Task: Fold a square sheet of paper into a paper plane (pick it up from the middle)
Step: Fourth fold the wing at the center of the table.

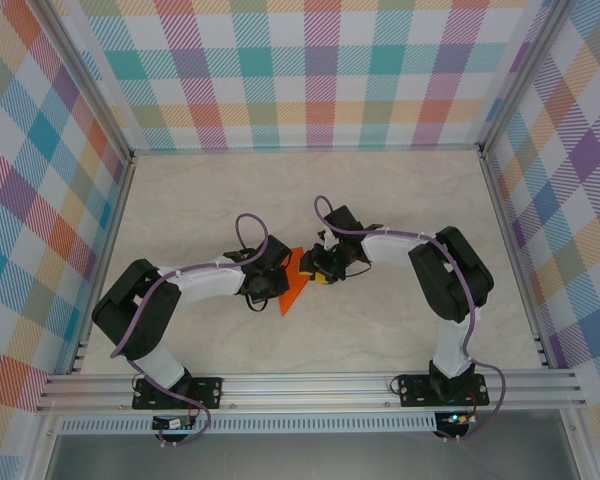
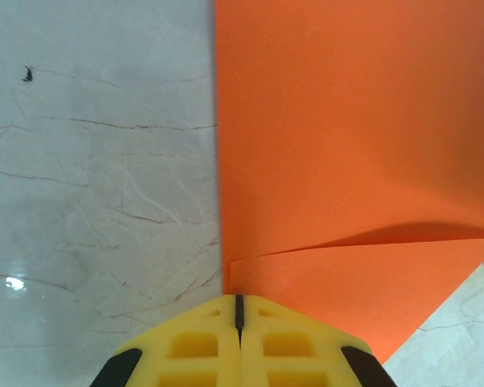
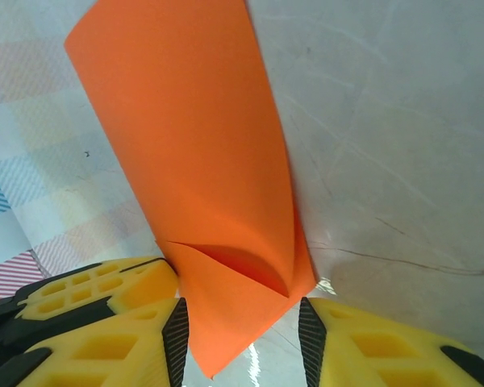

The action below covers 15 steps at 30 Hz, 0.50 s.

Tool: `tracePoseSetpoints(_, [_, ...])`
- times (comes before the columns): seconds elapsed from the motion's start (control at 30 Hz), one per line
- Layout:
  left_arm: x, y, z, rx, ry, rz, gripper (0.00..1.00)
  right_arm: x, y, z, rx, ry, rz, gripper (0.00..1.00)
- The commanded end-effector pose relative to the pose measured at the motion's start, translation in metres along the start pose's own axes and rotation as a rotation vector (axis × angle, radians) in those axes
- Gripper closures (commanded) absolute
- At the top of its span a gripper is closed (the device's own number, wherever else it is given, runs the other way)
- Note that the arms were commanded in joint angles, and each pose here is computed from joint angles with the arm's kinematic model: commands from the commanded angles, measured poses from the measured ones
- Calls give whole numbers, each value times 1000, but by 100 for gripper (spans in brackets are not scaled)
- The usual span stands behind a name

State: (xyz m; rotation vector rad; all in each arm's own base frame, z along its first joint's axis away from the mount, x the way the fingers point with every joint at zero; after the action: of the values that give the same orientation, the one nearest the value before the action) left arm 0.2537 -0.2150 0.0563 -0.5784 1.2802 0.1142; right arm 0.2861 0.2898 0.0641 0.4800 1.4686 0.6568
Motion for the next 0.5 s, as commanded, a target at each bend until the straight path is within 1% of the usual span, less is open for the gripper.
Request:
tracePoseSetpoints(0.0, [4, 11, 0, 0, -11, 48, 100, 5, -2, 0, 11, 12, -18, 57])
tracePoseSetpoints(0.07, [4, 11, 1, -1, -11, 48, 100, 7, -1, 0, 10, 19, -12, 58])
tracePoseSetpoints(0.47, [1, 9, 1, 2, -11, 36, 100, 14, 18, 1, -55, 44, 138, 70])
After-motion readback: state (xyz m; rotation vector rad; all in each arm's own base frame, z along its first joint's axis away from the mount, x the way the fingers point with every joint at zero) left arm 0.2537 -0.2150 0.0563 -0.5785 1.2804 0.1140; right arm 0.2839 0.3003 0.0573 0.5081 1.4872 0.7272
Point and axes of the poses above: each hand's point on the last joint's axis, 136 mm out from that joint toward the fingers, its own x axis out along the fingers, its own y axis along the line the jaws close on, z = x × y, the point moved 4 cm from there along -x, back along the fingers, and after that the axes turned 12 degrees about -x, right-handed, at the moved point
